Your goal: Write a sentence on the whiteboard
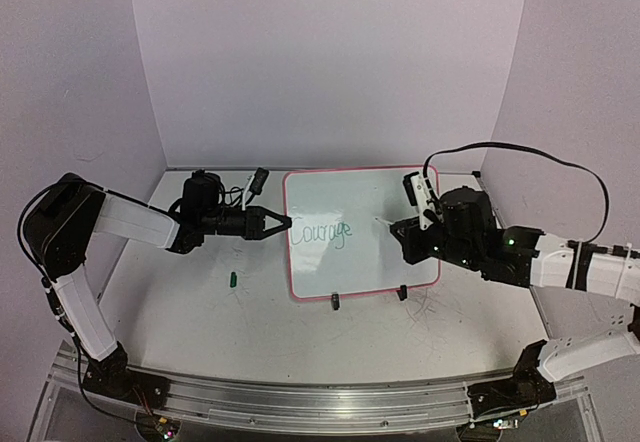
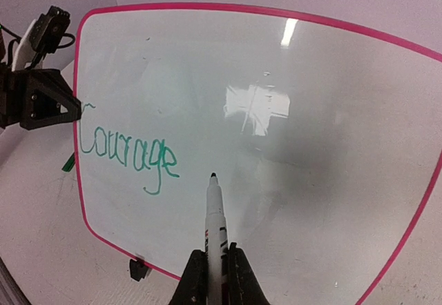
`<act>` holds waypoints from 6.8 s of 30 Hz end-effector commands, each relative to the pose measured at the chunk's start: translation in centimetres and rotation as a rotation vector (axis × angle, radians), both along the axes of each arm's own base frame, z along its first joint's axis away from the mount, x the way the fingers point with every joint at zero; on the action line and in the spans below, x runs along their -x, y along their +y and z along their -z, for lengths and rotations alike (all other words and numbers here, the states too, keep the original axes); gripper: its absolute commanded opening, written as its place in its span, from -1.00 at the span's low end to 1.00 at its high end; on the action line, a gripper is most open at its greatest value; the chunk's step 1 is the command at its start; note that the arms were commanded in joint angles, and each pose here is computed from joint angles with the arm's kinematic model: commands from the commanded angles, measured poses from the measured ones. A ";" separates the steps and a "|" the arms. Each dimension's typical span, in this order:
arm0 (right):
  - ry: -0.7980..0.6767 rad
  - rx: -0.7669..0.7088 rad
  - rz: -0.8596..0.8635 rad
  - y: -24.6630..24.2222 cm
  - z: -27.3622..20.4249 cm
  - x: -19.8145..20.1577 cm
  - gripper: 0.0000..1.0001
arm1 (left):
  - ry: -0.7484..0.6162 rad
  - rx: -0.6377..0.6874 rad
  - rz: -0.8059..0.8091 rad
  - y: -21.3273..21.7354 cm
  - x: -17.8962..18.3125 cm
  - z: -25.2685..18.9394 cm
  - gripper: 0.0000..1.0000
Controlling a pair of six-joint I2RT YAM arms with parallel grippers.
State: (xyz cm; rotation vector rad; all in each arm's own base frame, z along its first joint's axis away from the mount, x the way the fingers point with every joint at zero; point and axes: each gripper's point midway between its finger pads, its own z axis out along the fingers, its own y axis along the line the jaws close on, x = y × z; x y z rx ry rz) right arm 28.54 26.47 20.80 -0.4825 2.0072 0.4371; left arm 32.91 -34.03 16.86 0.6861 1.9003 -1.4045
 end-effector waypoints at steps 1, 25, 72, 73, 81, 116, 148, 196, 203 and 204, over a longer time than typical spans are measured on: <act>-0.014 -0.033 -0.064 2.0 -0.6 -0.5 -1.00 | -0.038 -0.011 -0.044 0.1 -0.4 -0.5 -1.00; -0.048 -0.042 0.033 2.7 -0.8 -3.8 -1.00 | -0.041 -0.016 -0.042 -0.1 -0.5 -0.3 -1.00; -0.030 -0.054 -0.005 3.3 -0.4 -3.7 -1.00 | -0.038 -0.019 -0.040 -0.2 -0.6 0.0 -1.00; -0.034 -0.063 -0.006 3.2 -0.7 -3.6 -1.00 | -0.039 -0.019 -0.040 -0.3 -0.6 -0.1 -1.00; 0.000 -0.061 -0.026 3.0 0.6 -2.7 -1.00 | -0.040 -0.017 -0.038 -0.3 -0.7 -0.2 -1.00; 0.023 -0.007 0.052 2.4 2.5 -3.9 -1.00 | -0.041 -0.019 -0.036 -0.3 -0.7 0.0 -1.00; 0.119 0.007 0.036 1.6 5.7 -1.8 -1.00 | -0.042 -0.019 -0.035 -0.4 -0.7 0.0 -1.00; 0.029 -0.074 0.020 3.8 2.0 -3.6 -1.00 | -0.040 -0.017 -0.030 -0.4 -0.6 -0.1 -1.00; 0.040 -0.043 0.090 2.2 2.6 -3.7 -1.00 | -0.041 -0.018 -0.031 -0.4 -0.6 -0.1 -1.00; 0.041 -0.040 0.096 2.0 2.7 -3.7 -1.00 | -0.041 -0.018 -0.030 -0.4 -0.6 0.0 -1.00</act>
